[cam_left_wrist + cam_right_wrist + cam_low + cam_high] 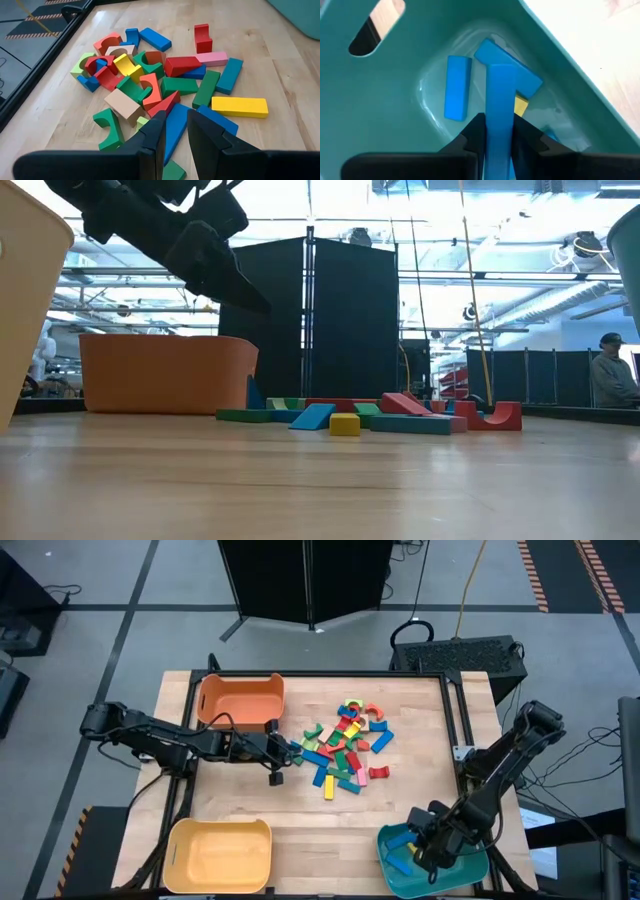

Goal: Sort blocks by size
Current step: Put the blue rectangular block into the blue bin

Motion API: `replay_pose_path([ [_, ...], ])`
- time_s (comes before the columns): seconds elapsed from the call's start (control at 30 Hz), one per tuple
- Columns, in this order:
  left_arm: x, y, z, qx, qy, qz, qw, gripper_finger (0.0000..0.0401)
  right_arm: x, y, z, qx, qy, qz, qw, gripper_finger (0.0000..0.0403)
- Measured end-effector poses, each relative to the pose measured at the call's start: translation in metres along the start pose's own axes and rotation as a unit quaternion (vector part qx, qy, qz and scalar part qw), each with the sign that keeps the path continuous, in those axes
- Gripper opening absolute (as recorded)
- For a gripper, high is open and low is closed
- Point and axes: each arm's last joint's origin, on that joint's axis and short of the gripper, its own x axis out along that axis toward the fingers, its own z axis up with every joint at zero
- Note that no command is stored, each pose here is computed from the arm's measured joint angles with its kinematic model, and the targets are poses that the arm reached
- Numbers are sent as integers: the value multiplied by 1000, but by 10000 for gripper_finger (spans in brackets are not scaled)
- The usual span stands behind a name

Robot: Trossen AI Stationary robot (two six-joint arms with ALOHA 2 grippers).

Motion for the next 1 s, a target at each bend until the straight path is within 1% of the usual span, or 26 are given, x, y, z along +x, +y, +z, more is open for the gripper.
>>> replay_pose_path([
  [0.17,0,0,0,0,0,0,1000,80,4,0,0,0,1,-7,1000,59],
  [0.57,0,0,0,-6,1,2,1000,80,16,1,-1,15,1,-31,999,105],
  [0.8,0,0,0,-10,1,6,1000,80,15,-2,8,29,-3,-34,999,109],
  [1.0,0,1,0,-11,1,13,1000,80,7,-4,17,17,-11,-20,1000,109],
])
